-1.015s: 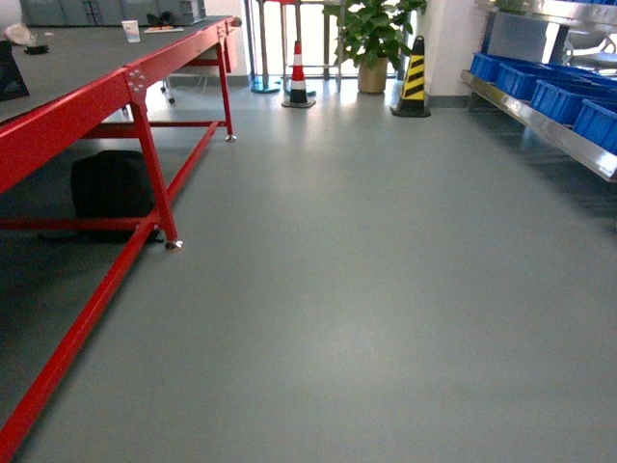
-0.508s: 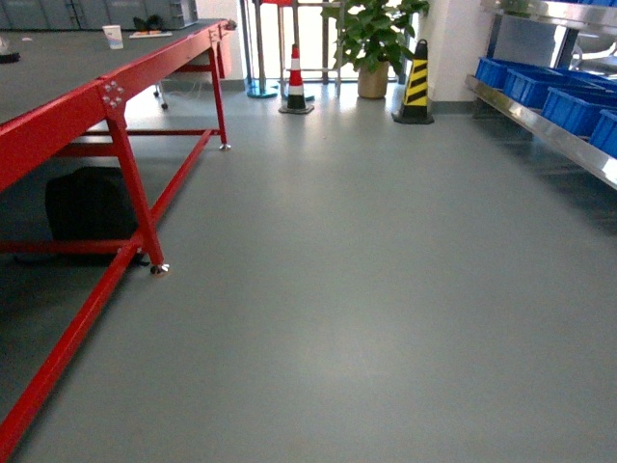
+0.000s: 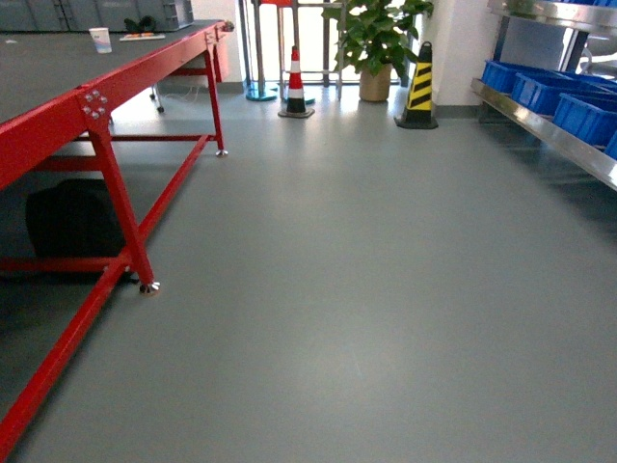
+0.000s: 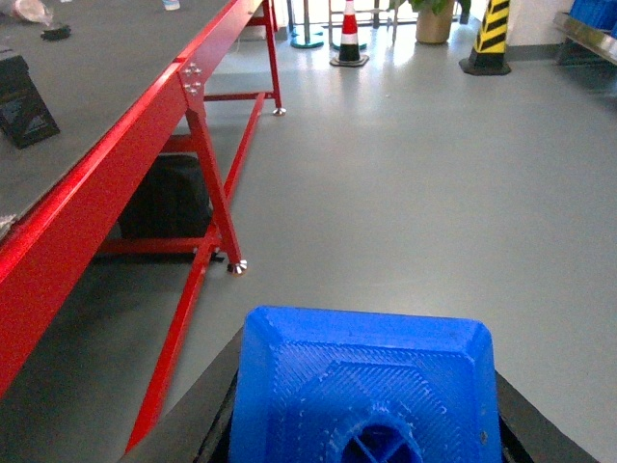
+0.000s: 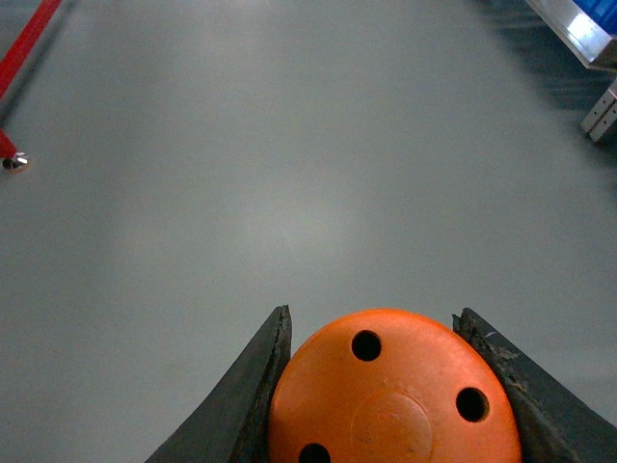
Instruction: Sort blue parts and orange caps into right shelf containers
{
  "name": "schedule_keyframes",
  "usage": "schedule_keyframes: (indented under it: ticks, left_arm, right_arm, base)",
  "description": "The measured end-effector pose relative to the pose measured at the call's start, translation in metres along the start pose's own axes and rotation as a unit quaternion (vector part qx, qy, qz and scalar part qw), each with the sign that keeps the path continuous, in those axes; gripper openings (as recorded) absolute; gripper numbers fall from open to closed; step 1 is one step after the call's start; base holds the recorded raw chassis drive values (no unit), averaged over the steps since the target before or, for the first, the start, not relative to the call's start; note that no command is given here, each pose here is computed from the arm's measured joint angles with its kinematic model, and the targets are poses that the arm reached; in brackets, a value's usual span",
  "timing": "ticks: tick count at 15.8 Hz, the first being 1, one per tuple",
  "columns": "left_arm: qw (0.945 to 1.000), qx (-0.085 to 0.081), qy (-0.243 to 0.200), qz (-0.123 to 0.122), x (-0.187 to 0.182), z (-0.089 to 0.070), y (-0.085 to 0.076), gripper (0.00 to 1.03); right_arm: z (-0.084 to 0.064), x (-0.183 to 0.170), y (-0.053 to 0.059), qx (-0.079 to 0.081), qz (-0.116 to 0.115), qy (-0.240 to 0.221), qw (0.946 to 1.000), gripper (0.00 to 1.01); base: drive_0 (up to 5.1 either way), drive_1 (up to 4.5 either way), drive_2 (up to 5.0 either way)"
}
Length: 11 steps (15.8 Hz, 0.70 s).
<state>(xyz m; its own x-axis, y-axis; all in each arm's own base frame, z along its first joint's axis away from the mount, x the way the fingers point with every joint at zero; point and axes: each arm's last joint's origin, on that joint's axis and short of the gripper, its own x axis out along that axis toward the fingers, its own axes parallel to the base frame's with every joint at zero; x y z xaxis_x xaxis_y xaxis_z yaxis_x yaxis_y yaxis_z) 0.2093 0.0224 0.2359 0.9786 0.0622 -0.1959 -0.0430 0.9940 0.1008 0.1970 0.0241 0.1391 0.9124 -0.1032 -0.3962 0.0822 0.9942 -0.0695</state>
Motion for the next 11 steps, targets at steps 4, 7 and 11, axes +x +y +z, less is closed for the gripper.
schedule_keyframes:
  ticks: [4,7,11]
  left_arm:
    - [1.0000,0.000,0.000,0.000,0.0000,0.0000,0.0000,0.45]
    - [1.0000,0.000,0.001,0.000,0.0000,-0.0003,0.0000,0.45]
    - [1.0000,0.000,-0.001,0.000,0.0000,0.0001,0.0000,0.45]
  right_arm:
    - [0.0000,0.0000,0.0000,0.000,0.000,0.000,1.0000,0.43]
    - [0.0002,0.0000,0.0001,0.000,0.001,-0.001,1.0000,0.43]
    - [0.0006,0.0000,0.0000,0.001,0.000,-0.003,1.0000,0.43]
  base:
    - [-0.1,3.79,-3.9]
    - [0.0,3.84,-3.9]
    - [0.0,3.88,-3.8]
